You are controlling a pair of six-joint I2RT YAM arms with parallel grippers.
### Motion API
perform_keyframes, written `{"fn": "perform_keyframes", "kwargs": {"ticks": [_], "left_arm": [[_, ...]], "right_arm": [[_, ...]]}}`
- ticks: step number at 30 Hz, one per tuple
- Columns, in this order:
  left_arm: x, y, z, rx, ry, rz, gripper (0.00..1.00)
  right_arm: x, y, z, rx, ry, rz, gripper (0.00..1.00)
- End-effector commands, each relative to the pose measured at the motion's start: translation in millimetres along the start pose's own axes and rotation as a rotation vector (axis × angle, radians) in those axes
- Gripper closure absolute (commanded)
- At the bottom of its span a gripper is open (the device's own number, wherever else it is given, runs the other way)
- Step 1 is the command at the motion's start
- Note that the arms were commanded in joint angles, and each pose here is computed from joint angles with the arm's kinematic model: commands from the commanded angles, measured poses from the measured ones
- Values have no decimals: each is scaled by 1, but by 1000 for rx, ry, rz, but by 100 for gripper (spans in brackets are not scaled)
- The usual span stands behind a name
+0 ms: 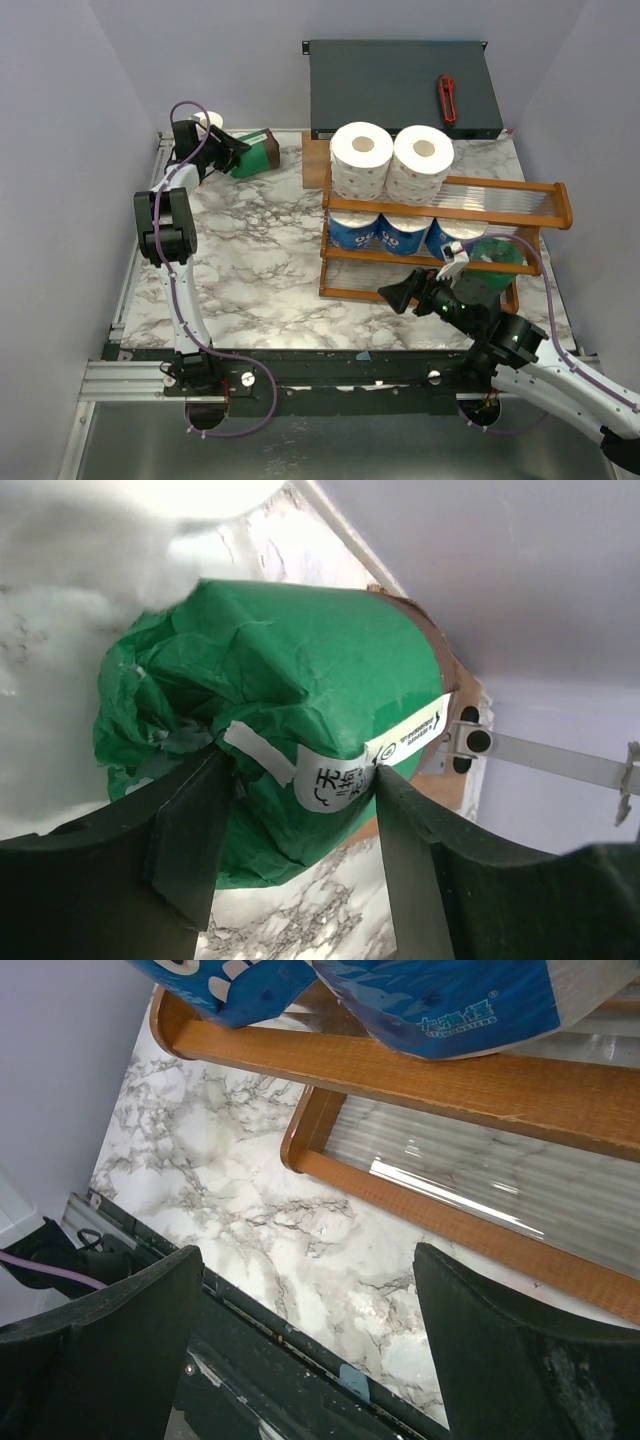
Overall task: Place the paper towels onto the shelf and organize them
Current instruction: Adjust the paper towel at the center of the board.
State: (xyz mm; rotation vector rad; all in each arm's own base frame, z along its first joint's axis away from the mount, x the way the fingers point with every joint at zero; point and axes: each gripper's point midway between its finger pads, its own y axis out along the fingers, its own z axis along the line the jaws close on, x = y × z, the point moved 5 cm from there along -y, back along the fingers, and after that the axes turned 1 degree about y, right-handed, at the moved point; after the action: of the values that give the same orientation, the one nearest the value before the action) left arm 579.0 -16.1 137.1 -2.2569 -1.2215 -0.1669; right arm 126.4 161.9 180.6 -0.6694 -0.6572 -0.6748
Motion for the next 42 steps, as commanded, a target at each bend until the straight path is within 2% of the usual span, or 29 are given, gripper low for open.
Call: {"fn": "perform_keyframes", "kwargs": {"ticks": [1, 7, 13, 21, 26, 33, 38, 41, 42], "left_arm": [[-11, -9, -15, -81, -11, 13, 43], [-25, -12, -12, -82, -17, 24, 36], [-25, -17, -9, -51, -23, -9, 21], [-19, -13, -6, -66, -59, -40, 19], [-21, -10, -10, -106, -76, -55, 22], [-25, -5, -14, -156, -87, -56, 35], [-27, 0, -13, -175, -101, -54, 50], [-27, 2, -13, -186, -108, -53, 51], [-27, 2, -13, -184, -109, -53, 48]], "right_arm": [[0, 4, -3, -11, -9, -17, 11], [-1, 3, -3, -7, 1, -14, 11], [0, 3, -2, -2, 11, -20, 11], [-2, 5, -3, -6, 13, -16, 11], [-2, 7, -3, -9, 9, -17, 11], [-4, 8, -4, -14, 6, -11, 11], [-4, 7, -6, -19, 9, -14, 11], [-4, 7, -6, -21, 9, -17, 11], [-4, 7, -6, -22, 9, -16, 11]]}}
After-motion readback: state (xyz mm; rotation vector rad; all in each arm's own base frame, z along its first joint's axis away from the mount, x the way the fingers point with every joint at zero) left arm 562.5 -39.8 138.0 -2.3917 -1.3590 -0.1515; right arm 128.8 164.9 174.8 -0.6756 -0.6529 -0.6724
